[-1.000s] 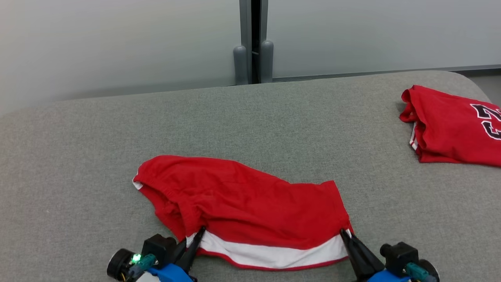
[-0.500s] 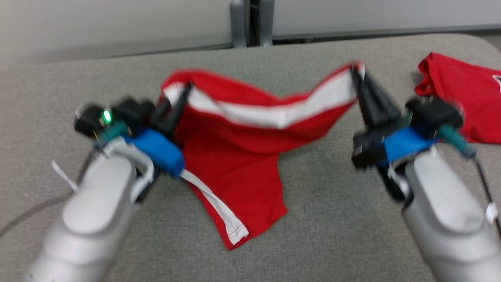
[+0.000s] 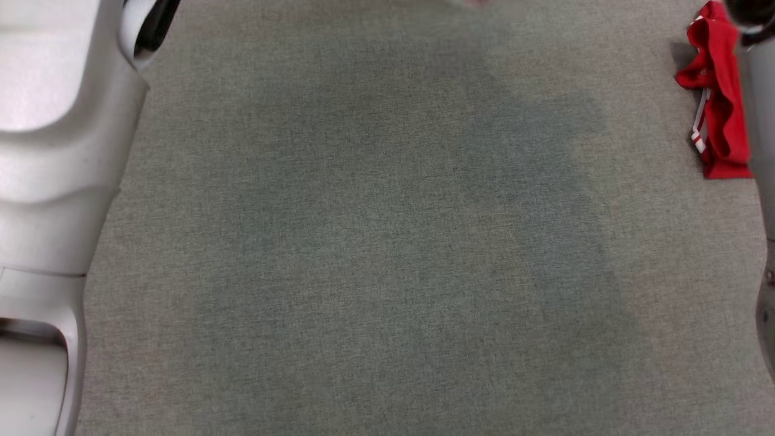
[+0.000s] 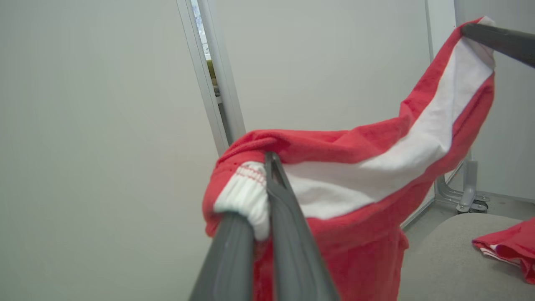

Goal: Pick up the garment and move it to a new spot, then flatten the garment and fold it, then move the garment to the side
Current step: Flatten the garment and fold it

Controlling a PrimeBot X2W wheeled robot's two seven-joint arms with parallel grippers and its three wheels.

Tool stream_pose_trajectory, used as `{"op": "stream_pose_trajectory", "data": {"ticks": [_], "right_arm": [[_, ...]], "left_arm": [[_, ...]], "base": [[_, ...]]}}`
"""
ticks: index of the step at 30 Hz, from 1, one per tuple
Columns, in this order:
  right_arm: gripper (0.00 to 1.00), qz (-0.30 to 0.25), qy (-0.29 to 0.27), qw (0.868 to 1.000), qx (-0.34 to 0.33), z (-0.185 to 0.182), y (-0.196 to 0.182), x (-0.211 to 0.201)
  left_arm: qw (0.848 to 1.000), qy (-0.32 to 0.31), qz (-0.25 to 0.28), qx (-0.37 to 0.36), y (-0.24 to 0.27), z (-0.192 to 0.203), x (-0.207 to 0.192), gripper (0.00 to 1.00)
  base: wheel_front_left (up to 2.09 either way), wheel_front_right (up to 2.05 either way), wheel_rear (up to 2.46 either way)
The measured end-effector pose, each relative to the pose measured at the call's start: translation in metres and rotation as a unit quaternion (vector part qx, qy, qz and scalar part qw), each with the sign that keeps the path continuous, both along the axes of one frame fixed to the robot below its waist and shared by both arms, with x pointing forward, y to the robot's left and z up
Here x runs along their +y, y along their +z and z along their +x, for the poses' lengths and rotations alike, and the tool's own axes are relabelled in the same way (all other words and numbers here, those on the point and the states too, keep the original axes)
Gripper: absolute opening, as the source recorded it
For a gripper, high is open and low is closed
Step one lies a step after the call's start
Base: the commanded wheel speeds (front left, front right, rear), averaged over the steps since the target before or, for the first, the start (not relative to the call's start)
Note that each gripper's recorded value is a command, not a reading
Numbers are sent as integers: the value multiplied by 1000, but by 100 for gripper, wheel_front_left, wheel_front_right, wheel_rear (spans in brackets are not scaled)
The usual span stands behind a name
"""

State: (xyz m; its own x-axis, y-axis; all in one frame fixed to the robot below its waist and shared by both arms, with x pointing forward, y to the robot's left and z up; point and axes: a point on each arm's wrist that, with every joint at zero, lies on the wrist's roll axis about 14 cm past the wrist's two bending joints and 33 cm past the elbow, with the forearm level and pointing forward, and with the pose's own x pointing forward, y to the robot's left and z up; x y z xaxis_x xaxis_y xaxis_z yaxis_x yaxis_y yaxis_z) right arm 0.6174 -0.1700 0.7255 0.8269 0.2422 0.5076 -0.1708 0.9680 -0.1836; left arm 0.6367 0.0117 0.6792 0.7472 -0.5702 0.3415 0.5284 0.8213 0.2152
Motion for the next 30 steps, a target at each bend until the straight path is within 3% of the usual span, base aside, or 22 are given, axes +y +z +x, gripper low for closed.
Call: {"op": "stream_pose_trajectory", "data": {"ticks": [6,13,21,30], "right_arm": [[0,-2,-1,1000,12,3,-10,-1],[0,-2,-1,992,123,-15,-114,-6],[0,13,-4,974,228,-87,-205,-13],[0,80,-17,953,292,-176,-248,-20]], "left_arm": [[1000,-7,-10,11,-10,-3,0,0],[994,-8,-12,106,-100,-29,6,0],[978,9,-46,201,-178,-110,18,0],[956,30,-65,285,-228,-204,31,0]], "base": [[0,0,0],[0,0,0],[0,0,0],[0,0,0]]}}
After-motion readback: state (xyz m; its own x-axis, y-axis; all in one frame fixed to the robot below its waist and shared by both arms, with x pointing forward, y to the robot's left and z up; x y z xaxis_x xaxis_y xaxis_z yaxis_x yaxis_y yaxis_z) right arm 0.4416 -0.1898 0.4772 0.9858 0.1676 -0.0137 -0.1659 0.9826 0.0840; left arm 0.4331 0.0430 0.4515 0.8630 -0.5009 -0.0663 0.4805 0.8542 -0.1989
